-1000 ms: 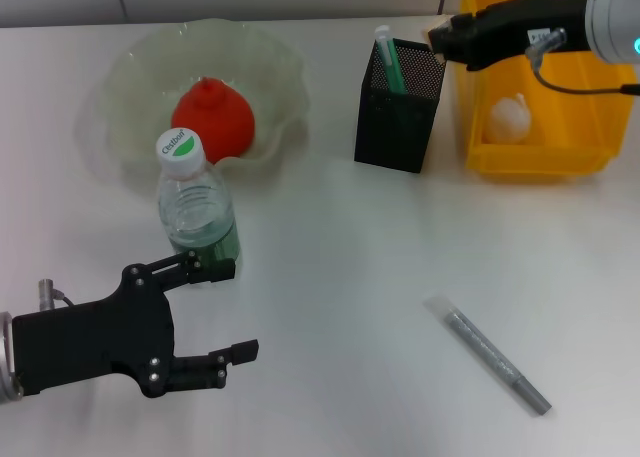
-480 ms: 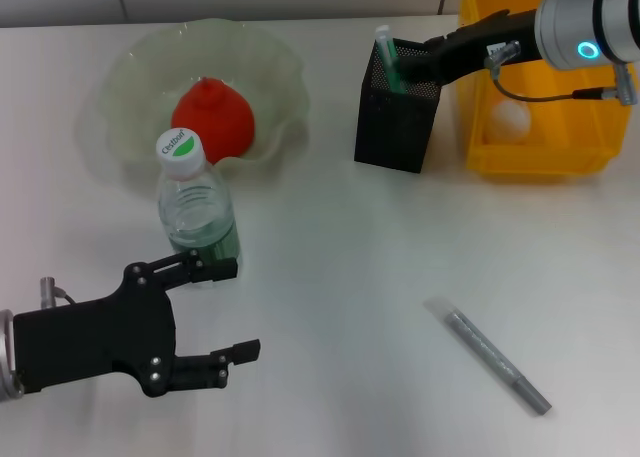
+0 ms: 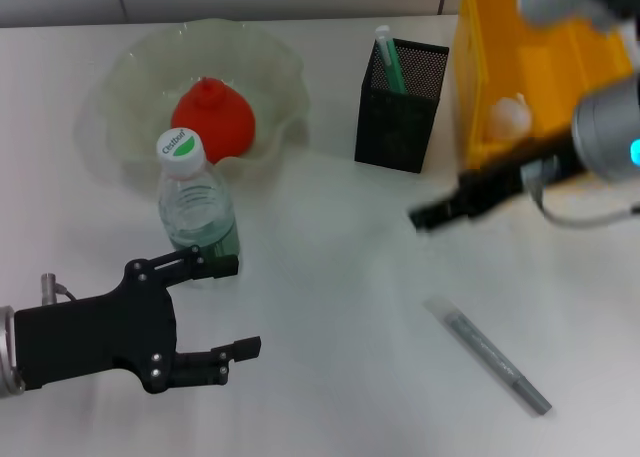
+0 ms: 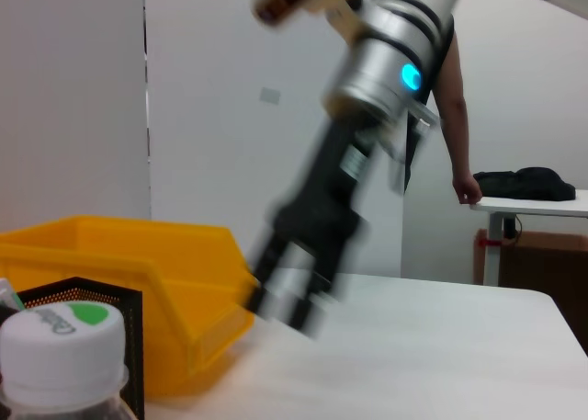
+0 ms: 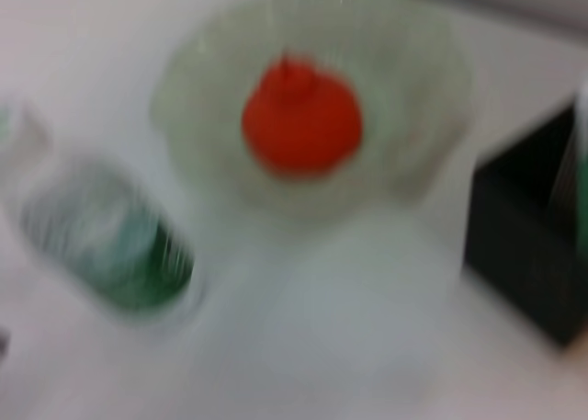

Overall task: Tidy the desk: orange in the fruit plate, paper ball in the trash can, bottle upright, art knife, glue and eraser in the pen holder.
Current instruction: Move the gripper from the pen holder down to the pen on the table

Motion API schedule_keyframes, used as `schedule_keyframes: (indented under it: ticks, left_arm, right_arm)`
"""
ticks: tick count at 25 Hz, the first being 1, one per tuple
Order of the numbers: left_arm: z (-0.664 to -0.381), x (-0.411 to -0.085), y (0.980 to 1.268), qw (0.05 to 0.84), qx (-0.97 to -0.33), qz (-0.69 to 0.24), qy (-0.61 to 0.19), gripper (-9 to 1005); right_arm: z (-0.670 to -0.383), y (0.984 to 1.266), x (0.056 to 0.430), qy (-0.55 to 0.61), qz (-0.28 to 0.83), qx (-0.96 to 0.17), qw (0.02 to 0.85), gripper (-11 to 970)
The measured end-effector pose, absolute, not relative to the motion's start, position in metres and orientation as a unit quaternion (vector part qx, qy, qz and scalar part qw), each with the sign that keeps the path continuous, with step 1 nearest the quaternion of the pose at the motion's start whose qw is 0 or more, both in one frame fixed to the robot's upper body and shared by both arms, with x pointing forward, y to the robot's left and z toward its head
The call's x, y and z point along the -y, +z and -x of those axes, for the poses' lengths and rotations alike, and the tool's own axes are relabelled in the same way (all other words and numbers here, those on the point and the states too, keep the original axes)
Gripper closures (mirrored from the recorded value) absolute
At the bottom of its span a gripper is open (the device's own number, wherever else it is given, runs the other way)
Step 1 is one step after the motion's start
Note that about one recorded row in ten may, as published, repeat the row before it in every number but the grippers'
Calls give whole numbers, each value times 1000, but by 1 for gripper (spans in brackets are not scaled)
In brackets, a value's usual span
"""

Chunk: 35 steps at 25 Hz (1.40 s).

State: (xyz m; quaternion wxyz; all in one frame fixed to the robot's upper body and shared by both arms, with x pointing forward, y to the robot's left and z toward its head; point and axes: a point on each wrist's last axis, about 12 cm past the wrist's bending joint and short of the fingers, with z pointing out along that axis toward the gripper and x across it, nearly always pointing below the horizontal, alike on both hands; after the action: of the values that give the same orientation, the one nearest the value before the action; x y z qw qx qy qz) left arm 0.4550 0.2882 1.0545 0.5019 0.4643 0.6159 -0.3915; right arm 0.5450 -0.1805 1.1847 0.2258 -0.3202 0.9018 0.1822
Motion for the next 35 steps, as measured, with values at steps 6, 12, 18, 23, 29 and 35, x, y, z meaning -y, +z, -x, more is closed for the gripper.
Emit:
schedule_keyframes:
  ticks: [6, 12, 18, 23, 29, 35]
  left_arm:
    - [-455, -288, 1054, 501, -616, -464, -393, 153]
    - [-454, -288, 1054, 500, -617, -464, -393, 153]
    - [-453, -288, 1054, 500, -617, -464, -393, 153]
    - [-454, -288, 1054, 501, -616, -465, -392, 153]
    - [-454, -289, 1054, 502, -616, -464, -391, 153]
    - [-454, -289, 1054, 502, -616, -463, -391, 153]
  right_arm:
    - [-528, 1156, 177, 170, 337, -913, 155, 150]
    - [-523, 1143, 168, 141, 352, -917, 121, 139]
    - [-523, 1135, 161, 126, 361, -918, 107, 157]
    - [-524, 1132, 160, 122, 364, -918, 101, 191]
    - [-524, 1126, 158, 118, 368, -918, 88, 271]
    - [-525, 1125, 159, 117, 367, -919, 84, 515]
